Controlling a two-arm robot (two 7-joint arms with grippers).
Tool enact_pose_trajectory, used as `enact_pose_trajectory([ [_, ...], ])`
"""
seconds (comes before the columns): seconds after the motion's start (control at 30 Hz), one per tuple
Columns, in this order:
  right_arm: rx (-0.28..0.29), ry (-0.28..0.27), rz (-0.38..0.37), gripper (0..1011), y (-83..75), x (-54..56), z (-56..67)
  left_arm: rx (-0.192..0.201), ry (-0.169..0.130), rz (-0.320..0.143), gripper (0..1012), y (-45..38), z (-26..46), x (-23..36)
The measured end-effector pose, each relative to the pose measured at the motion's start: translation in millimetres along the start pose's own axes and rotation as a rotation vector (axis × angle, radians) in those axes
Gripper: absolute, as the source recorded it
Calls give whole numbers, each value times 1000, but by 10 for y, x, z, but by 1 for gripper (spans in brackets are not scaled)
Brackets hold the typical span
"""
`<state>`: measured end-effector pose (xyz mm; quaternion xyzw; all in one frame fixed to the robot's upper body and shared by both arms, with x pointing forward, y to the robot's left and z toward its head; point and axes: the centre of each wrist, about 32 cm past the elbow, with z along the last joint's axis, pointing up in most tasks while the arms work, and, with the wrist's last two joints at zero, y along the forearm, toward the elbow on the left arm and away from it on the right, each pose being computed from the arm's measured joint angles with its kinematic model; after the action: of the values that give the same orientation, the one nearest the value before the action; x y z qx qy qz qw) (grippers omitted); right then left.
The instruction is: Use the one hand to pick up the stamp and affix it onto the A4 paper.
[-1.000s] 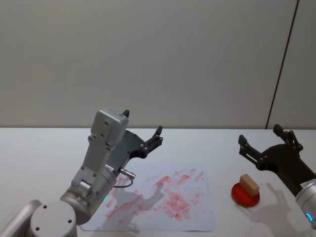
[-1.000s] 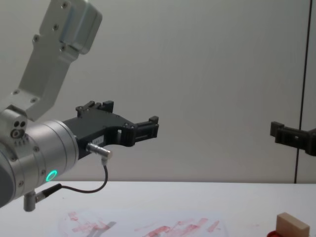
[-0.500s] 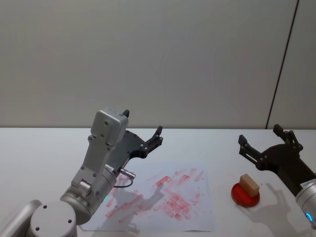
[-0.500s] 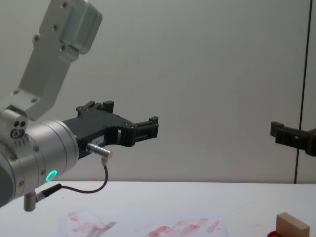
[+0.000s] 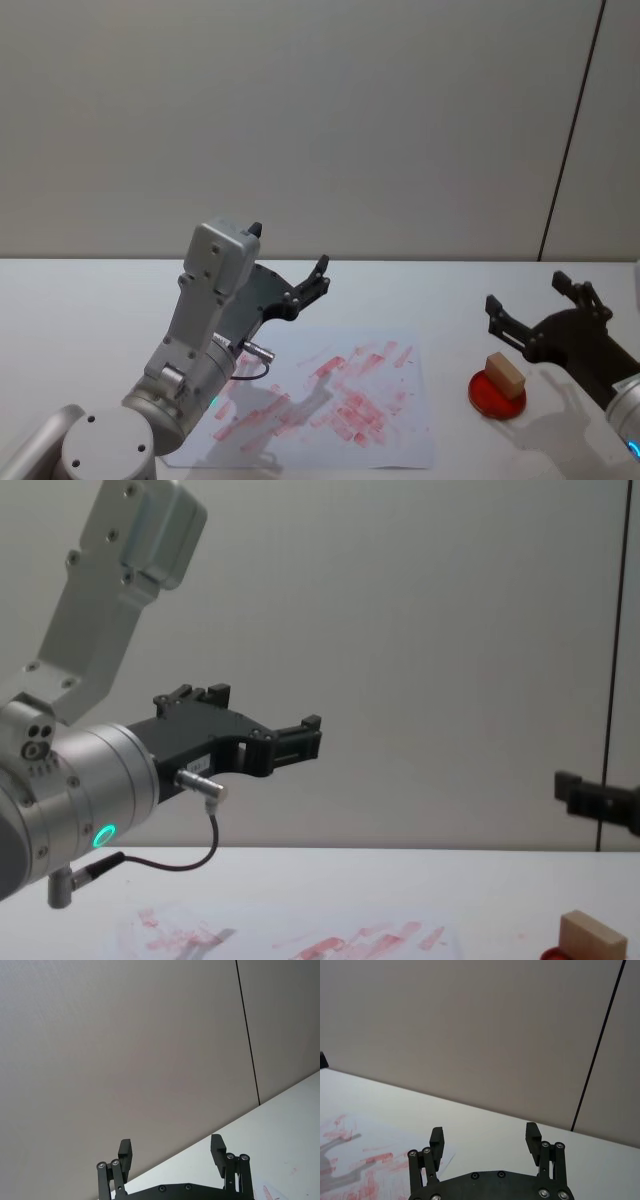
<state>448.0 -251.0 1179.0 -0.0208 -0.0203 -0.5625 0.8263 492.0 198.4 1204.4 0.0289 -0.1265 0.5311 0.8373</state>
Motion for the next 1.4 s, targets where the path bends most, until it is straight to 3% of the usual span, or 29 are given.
enact_pose_trajectory([
  [0.43,-120,-32,56,1001,-1,169,-193,0,0,0,1003,0,0,0],
  [1.23,-251,-15,91,1001,22,186,-463,0,0,0,1002,0,0,0],
  [1.4,-261,-7,92,902,31,185,-495,0,0,0,1002,0,0,0],
])
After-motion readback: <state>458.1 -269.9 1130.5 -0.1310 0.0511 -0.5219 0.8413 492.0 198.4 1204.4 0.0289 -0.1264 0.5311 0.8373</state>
